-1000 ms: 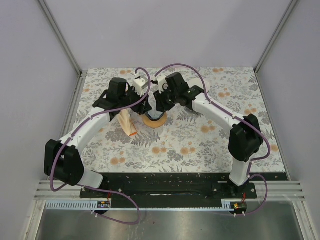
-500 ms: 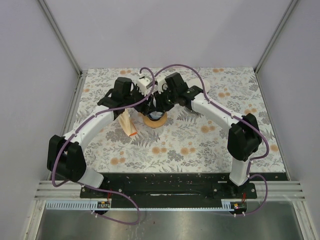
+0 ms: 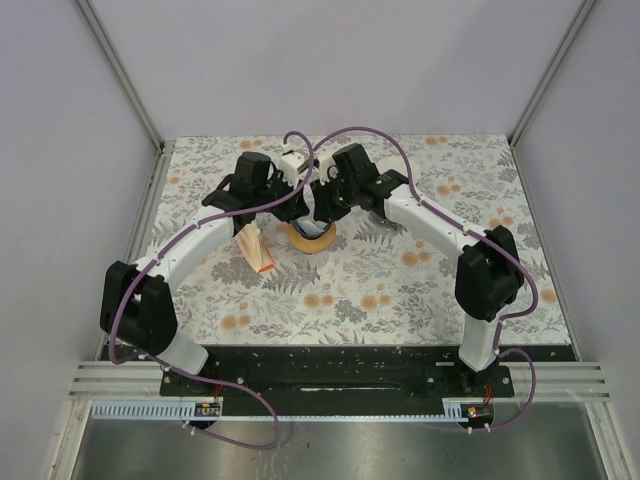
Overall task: Place the coffee filter in the dripper
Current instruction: Place the coffee filter in the coffee dripper.
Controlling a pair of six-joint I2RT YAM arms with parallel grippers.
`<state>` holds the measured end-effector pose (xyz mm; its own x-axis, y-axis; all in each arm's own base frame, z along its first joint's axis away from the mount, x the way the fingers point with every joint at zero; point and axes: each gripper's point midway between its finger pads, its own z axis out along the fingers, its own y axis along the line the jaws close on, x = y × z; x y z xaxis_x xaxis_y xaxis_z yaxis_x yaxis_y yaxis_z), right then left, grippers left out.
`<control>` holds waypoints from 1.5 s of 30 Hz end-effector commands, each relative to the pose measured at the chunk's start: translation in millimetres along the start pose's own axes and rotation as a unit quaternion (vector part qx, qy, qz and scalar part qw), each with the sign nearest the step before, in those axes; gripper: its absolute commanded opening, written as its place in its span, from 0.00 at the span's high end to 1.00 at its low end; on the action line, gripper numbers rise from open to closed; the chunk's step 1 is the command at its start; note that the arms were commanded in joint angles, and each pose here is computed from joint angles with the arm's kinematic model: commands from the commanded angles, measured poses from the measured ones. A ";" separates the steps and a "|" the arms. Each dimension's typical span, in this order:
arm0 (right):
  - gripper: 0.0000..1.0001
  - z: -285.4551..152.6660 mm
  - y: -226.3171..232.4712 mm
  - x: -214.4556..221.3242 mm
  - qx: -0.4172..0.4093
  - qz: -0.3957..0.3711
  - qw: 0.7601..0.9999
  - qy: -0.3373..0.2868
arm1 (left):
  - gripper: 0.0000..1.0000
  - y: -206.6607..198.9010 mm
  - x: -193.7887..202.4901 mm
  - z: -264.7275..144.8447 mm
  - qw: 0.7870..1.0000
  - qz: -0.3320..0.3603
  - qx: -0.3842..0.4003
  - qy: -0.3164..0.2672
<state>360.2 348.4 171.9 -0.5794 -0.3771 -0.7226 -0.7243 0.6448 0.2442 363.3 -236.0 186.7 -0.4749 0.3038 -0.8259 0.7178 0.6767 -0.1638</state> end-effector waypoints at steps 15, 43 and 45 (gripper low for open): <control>0.36 -27.5 10.9 -29.4 0.002 -0.042 0.999 -0.034 | 0.29 -7.1 -46.7 -44.8 0.999 0.030 -0.002 -0.040; 0.25 -33.7 1.5 -48.4 0.032 -0.052 0.997 -0.053 | 0.25 -16.8 -48.4 -61.1 0.999 0.017 0.018 -0.042; 0.25 -22.5 0.7 -40.8 0.026 -0.044 0.998 -0.041 | 0.25 -11.5 -40.0 -54.5 0.999 0.016 0.010 -0.029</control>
<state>364.5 343.2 211.9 -0.4995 -0.3846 -0.7763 -0.7539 0.6345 0.1707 338.5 -213.9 240.7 -0.4752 0.2783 -0.8347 0.7269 0.6587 -0.1943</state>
